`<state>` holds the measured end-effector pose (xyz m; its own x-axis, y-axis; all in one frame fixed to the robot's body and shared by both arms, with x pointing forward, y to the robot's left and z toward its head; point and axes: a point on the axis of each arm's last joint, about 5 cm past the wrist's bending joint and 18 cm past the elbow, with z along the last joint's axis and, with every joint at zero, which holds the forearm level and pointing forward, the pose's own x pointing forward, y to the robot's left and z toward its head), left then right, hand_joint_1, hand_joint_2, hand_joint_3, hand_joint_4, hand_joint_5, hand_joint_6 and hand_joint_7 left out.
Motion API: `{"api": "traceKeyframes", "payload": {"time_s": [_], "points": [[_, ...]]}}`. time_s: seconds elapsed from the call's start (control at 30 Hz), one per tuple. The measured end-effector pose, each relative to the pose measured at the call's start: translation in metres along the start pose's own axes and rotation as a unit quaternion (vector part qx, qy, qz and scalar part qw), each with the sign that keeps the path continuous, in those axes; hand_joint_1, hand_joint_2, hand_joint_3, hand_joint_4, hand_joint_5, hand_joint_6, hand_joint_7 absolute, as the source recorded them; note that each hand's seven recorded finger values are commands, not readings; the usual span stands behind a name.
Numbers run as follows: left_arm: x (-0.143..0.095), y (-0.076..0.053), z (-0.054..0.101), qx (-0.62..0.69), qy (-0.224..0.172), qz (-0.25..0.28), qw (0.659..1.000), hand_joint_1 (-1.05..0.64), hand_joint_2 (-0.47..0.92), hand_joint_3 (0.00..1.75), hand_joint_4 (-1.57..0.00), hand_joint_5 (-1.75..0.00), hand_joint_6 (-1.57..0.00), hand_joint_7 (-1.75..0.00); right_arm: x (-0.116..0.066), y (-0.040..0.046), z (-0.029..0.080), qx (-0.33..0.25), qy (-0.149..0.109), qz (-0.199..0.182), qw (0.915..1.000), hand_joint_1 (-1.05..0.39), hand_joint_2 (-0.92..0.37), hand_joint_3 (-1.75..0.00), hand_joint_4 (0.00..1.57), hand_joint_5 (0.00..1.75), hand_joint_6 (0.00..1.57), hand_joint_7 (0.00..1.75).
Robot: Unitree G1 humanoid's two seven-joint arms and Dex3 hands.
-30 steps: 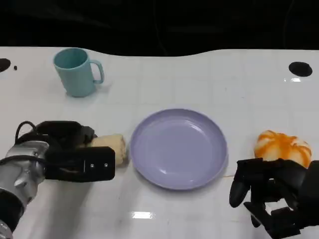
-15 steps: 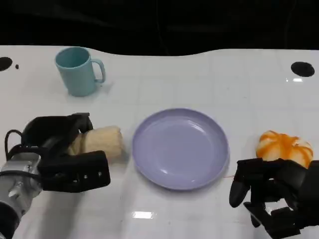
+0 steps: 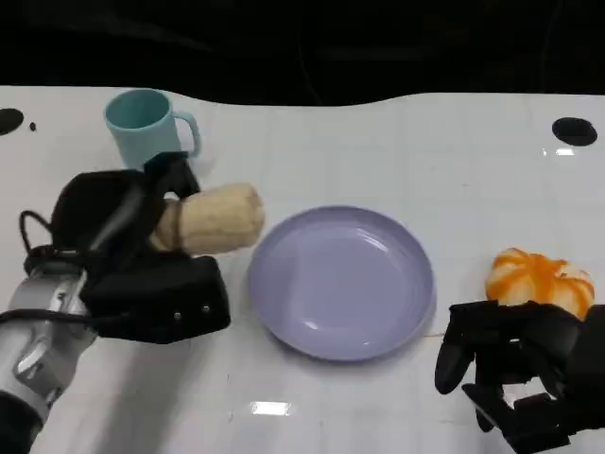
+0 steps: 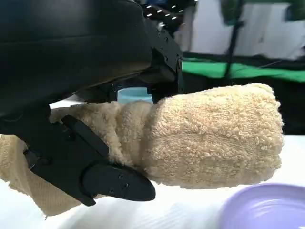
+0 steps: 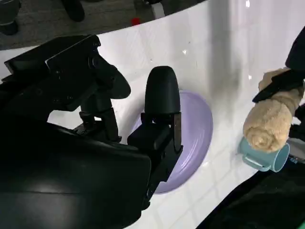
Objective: Grasp the towel on the left side of the plate with the left hand and place it into the plate.
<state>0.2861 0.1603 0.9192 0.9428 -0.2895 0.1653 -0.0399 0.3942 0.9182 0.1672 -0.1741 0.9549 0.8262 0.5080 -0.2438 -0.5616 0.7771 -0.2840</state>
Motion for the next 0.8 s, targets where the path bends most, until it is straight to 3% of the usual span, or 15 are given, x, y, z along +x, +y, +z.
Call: {"api": "traceKeyframes", "payload": {"time_s": [0.1, 0.17, 0.23, 0.4, 0.63, 0.73, 0.8], "points": [[0.003, 0.000, 0.013, -0.012, -0.032, 0.001, 0.999, -0.22, 0.55, 0.89, -0.88, -1.75, -0.64, -1.72, 0.000, 0.0000, 0.000, 0.000, 0.000, 0.000, 1.0000, 0.05, -0.58, -1.09, 0.70, 1.69, 0.70, 1.43], [0.005, -0.002, 0.021, -0.020, -0.049, -0.003, 0.999, -0.22, 0.52, 0.96, -0.88, -1.75, -0.70, -1.55, 0.000, 0.0001, 0.000, 0.000, 0.000, 0.000, 1.0000, 0.05, -0.58, -1.09, 0.70, 1.68, 0.70, 1.43], [0.007, -0.005, 0.031, -0.028, -0.064, -0.014, 0.997, -0.21, 0.47, 1.03, -0.89, -1.75, -0.66, -1.66, 0.000, 0.0004, 0.000, 0.000, 0.000, 0.001, 1.0000, 0.05, -0.58, -1.08, 0.70, 1.68, 0.70, 1.42], [0.013, -0.012, 0.054, -0.035, -0.096, -0.038, 0.994, -0.21, 0.46, 1.04, -0.88, -1.75, -0.62, -1.74, 0.001, 0.0014, 0.000, 0.000, 0.000, 0.004, 1.0000, 0.05, -0.58, -1.08, 0.70, 1.68, 0.69, 1.42], [0.018, -0.019, 0.076, -0.036, -0.130, -0.077, 0.988, -0.22, 0.50, 0.95, -0.89, -1.75, -0.66, -1.68, 0.001, 0.0021, 0.001, -0.001, -0.002, 0.005, 1.0000, 0.05, -0.58, -1.07, 0.70, 1.68, 0.69, 1.42], [0.019, -0.023, 0.081, -0.029, -0.138, -0.096, 0.985, -0.21, 0.54, 0.89, -0.87, -1.75, -0.72, -1.46, 0.001, 0.0023, 0.002, -0.002, -0.003, 0.006, 1.0000, 0.04, -0.58, -1.08, 0.70, 1.68, 0.69, 1.42], [0.019, -0.026, 0.086, -0.028, -0.142, -0.111, 0.983, -0.22, 0.64, 0.61, -0.78, -1.70, -0.84, -1.01, 0.001, 0.0023, 0.002, -0.002, -0.004, 0.006, 1.0000, 0.04, -0.57, -1.08, 0.69, 1.68, 0.69, 1.42]]}}
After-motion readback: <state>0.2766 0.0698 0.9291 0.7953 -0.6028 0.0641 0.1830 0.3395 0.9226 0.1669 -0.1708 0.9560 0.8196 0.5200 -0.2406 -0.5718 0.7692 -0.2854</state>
